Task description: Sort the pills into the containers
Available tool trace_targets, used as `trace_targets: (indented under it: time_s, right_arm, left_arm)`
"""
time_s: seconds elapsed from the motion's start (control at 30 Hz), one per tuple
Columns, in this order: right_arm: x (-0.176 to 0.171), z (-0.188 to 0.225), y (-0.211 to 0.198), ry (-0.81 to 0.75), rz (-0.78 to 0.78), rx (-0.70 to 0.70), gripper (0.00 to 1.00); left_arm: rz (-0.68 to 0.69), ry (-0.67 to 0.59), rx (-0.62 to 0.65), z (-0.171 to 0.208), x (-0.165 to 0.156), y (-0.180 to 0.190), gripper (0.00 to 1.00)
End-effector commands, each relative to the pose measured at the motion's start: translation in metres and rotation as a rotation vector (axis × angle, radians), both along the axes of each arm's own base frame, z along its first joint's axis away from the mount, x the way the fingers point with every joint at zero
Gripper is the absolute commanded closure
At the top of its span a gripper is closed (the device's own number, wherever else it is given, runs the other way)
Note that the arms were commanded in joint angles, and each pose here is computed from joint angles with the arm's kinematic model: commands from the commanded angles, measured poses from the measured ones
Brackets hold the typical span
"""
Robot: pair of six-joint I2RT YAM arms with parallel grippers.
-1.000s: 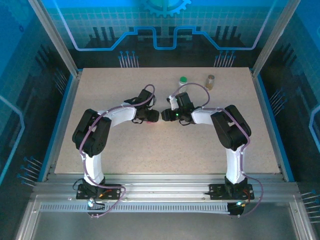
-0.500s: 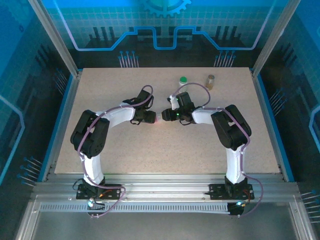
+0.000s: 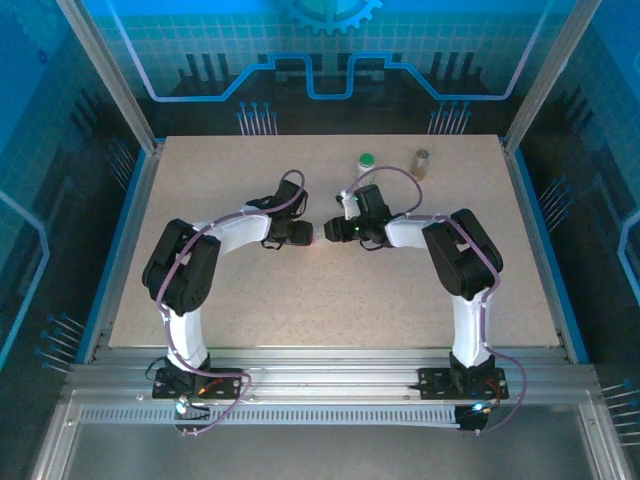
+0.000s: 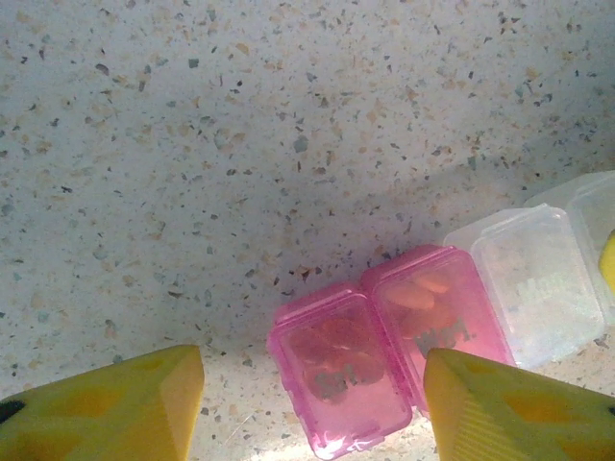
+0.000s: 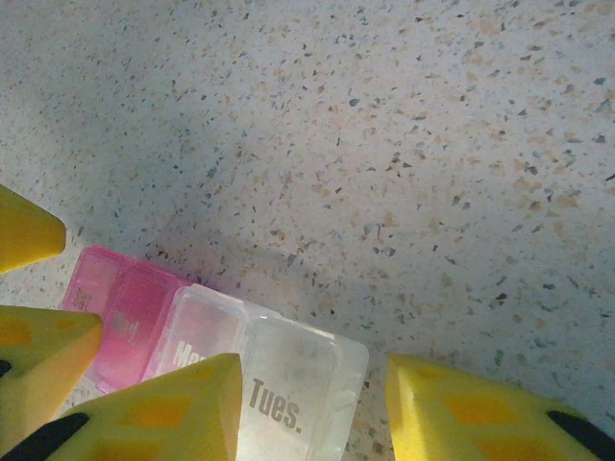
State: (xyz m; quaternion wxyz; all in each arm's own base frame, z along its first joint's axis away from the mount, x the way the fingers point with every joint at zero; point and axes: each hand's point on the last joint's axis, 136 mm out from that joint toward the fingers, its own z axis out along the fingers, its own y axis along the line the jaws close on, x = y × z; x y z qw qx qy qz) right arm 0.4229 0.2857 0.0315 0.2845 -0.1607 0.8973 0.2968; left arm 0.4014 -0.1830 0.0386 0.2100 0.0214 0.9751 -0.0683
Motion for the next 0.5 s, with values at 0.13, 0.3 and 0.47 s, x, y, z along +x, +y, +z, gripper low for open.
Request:
trace_targets:
  time_s: [0.13,0.3,0.47]
  right_arm:
    - [-0.013,-0.037,-0.018,0.109,-0.027,-0.065,0.57]
    - [-0.014,-0.038,-0.018,0.114,-0.025,-0.066,0.57]
    - [-0.014,-0.038,-0.018,0.118,-0.025,-0.067,0.57]
  left_arm:
    - [0.015,0.005,-0.073,0.002,-0.002,-0.009,0.37]
    - [0.013,0.021,-0.063,-0.004,-0.005,-0.007,0.37]
    - [0.016,0.058,-0.039,-0.022,-0.013,-0.002,0.38]
